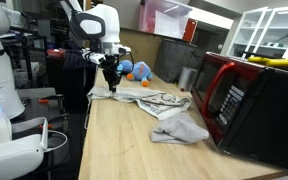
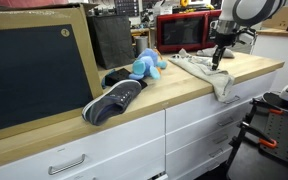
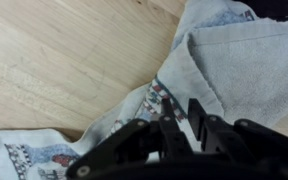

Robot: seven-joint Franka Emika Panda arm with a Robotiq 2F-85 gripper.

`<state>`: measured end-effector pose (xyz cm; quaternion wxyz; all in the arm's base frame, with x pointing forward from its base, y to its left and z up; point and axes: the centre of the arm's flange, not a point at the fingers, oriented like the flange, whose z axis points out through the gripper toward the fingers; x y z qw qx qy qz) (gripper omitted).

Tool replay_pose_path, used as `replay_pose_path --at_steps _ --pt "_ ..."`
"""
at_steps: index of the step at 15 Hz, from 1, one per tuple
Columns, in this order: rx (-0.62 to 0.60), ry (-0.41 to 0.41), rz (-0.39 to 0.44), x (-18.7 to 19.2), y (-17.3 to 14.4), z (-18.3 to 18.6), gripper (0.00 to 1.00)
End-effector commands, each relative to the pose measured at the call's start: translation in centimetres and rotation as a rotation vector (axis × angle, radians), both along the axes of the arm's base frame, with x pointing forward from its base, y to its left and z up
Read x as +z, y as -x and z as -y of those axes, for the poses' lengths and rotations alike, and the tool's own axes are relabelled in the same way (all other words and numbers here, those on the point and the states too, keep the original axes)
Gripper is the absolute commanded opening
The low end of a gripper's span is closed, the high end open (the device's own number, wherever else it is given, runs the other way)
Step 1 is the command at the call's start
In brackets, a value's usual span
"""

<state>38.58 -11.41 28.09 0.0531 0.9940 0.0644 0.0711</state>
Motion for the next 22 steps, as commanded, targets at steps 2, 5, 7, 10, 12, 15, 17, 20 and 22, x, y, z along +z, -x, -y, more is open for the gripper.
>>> replay_pose_path --at_steps 2,5,7,10,12,15,17,20,22 --pt "0.014 -0.002 -0.003 0.8 2.3 -1.2 0.65" --pt "0.017 0.012 -0.011 0.0 2.0 -1.5 0.86" --pt "0.022 0.017 -0.025 -0.7 2.0 -1.5 1.0" --pt "0.035 0.03 -0.039 -1.6 1.9 -1.6 1.0" --pt "0.042 0.042 -0.047 -2.3 1.8 -1.6 0.75" --pt "0.04 0.047 -0.046 -2.6 1.8 -1.5 0.55" --pt "0.036 0.045 -0.039 -2.5 1.8 -1.5 0.41" --pt "0.036 0.041 -0.029 -1.9 1.8 -1.3 0.17" --pt "0.035 0.033 -0.018 -1.0 1.8 -1.2 0.04"
